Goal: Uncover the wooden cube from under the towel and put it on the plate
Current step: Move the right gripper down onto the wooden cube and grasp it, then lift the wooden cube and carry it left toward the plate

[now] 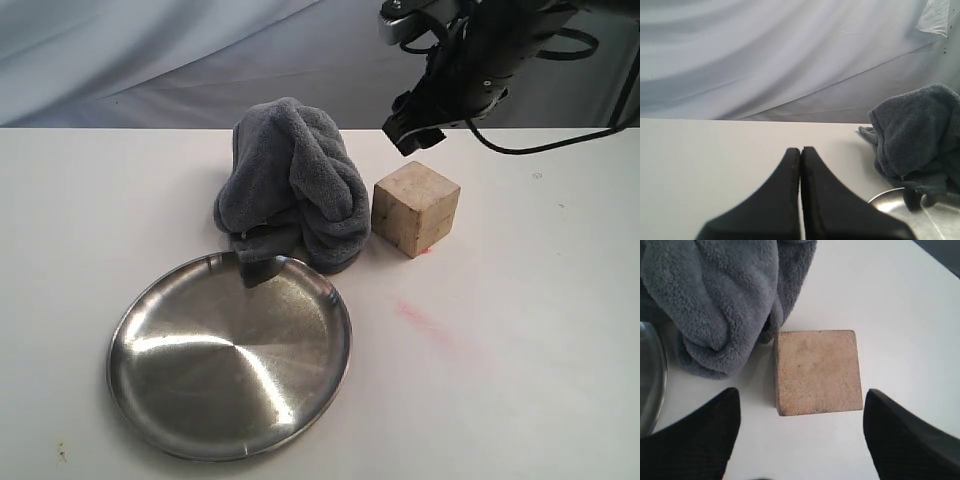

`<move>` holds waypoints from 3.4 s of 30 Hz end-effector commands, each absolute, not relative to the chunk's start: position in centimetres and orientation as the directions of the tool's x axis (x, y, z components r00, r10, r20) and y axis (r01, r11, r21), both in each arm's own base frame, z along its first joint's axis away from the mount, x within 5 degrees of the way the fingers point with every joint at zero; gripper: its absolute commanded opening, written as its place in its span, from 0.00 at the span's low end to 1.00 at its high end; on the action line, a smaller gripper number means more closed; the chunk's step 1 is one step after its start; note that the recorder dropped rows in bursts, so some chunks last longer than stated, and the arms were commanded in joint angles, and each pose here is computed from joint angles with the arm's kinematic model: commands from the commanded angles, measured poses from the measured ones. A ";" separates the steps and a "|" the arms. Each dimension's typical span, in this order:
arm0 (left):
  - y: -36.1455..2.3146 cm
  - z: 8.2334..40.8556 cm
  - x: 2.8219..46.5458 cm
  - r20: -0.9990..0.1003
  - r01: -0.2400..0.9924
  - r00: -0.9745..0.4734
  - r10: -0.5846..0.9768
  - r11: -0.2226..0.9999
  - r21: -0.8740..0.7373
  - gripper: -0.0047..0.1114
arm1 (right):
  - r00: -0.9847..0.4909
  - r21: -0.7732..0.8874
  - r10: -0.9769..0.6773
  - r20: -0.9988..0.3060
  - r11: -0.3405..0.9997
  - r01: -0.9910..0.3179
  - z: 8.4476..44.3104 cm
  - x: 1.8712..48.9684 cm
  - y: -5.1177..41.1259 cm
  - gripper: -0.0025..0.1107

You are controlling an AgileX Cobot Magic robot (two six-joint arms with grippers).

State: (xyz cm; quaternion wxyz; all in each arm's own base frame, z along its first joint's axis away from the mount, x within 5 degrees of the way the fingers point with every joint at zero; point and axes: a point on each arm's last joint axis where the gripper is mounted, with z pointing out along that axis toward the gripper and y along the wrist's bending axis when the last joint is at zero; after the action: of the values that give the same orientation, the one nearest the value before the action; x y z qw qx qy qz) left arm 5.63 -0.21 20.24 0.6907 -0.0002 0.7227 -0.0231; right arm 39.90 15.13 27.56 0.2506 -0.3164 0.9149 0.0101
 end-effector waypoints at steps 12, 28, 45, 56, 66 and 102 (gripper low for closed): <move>-0.2 20.1 5.6 -0.998 0.032 -0.047 -0.033 0.999 -0.035 0.05 | -0.705 -0.151 -0.593 -0.390 0.796 -0.586 21.8 42.1 15.5 0.91; -0.2 20.1 5.6 -0.998 0.032 -0.047 -0.033 0.999 -0.035 0.05 | -0.729 -0.147 -0.542 -0.418 0.832 -0.534 17.8 44.5 14.1 0.91; -0.2 20.1 5.6 -0.998 0.032 -0.047 -0.033 0.999 -0.035 0.05 | -0.774 -0.084 -0.522 -0.358 0.844 -0.530 15.7 44.0 15.0 0.74; -0.2 20.1 5.6 -0.998 0.032 -0.047 -0.033 0.999 -0.035 0.05 | -0.839 -0.037 -0.417 -0.350 0.901 -0.432 15.8 43.9 15.0 0.61; -0.2 20.1 5.6 -0.998 0.032 -0.047 -0.033 0.999 -0.035 0.05 | -0.848 -0.028 -0.392 -0.356 0.912 -0.410 16.8 43.7 14.9 0.59; -0.2 20.1 5.6 -0.998 0.032 -0.047 -0.033 0.999 -0.035 0.05 | -0.720 0.056 -0.495 -0.487 0.804 -0.591 29.6 37.0 18.4 0.52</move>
State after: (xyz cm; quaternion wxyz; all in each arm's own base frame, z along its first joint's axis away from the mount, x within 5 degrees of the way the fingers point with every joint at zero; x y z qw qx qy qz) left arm 5.63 -0.21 20.24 0.6907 -0.0002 0.7227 -0.0231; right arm 38.42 16.57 28.08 0.2157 -0.2625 0.9362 0.0895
